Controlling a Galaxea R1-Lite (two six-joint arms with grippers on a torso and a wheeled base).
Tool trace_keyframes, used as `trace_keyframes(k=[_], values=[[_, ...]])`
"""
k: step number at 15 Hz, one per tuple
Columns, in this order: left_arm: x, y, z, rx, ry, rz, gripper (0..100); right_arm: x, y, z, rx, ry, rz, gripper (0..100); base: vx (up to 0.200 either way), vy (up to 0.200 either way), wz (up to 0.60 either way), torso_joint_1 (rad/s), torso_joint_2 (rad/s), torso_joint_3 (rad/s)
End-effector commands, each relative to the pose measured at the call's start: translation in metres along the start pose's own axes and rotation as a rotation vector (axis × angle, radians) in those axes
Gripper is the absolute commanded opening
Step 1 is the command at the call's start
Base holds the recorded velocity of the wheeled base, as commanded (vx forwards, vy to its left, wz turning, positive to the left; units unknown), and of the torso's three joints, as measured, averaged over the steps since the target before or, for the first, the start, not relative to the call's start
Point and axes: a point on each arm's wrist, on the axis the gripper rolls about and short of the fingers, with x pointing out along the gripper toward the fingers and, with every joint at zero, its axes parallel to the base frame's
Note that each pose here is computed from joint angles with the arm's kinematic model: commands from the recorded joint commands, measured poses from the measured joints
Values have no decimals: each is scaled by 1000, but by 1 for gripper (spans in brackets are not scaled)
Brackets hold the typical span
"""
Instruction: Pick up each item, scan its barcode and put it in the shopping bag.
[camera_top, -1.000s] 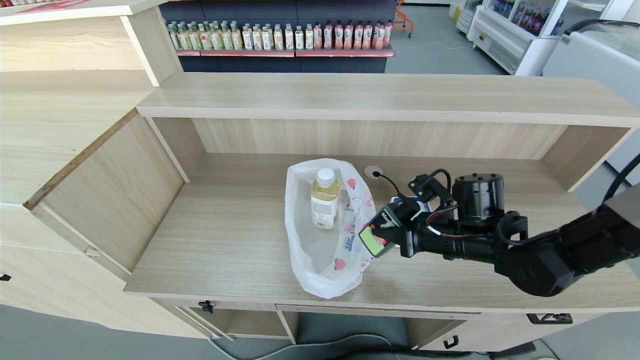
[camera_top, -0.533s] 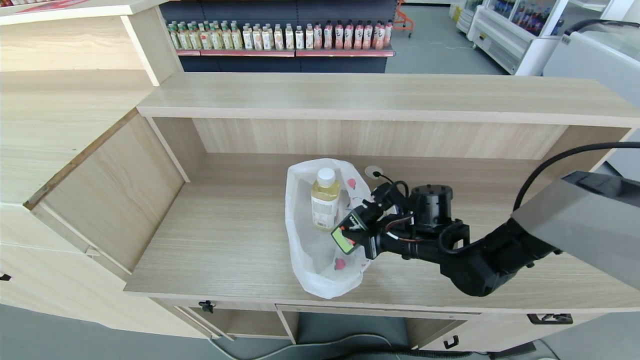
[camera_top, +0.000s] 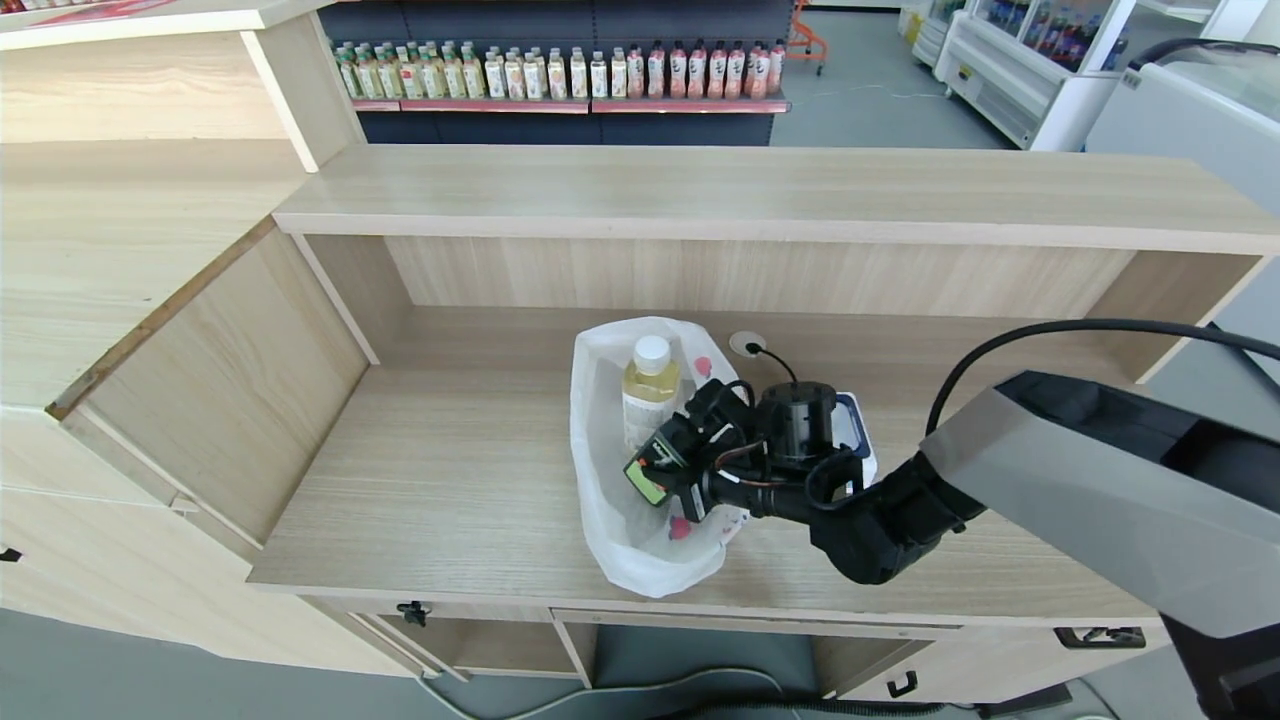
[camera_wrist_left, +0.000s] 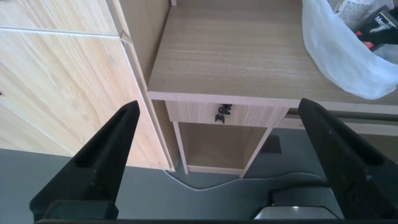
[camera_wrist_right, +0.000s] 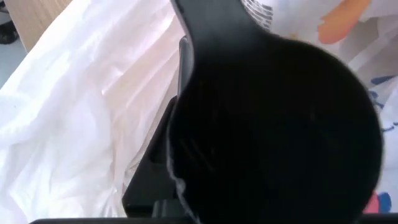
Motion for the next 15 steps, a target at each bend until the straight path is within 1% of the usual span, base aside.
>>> trace_keyframes(k=[1, 2, 3, 5, 8, 12, 14, 15], values=[[0, 0, 0, 0, -1, 1, 100, 6, 1, -6, -2, 8, 8, 100, 0, 0, 0, 0, 0, 0], [0, 0, 0, 0, -1, 1, 100, 3, 2, -2, 4, 4, 11, 100, 0, 0, 0, 0, 0, 0], [0, 0, 0, 0, -1, 1, 100, -6, 4, 8, 39, -8, 10, 100, 0, 0, 0, 0, 0, 0], [0, 0, 0, 0, -1, 1, 100, -29, 9, 30, 137, -37, 9, 100, 0, 0, 0, 0, 0, 0], [0, 0, 0, 0, -1, 1, 100, -77, 12, 65, 280, -95, -8, 100, 0, 0, 0, 0, 0, 0], [0, 0, 0, 0, -1, 1, 100, -147, 12, 75, 309, -108, -80, 100, 0, 0, 0, 0, 0, 0], [0, 0, 0, 0, -1, 1, 100, -200, 15, 78, 300, -101, -166, 100, 0, 0, 0, 0, 0, 0], [0, 0, 0, 0, -1, 1, 100, -225, 20, 74, 290, -74, -238, 100, 0, 0, 0, 0, 0, 0]])
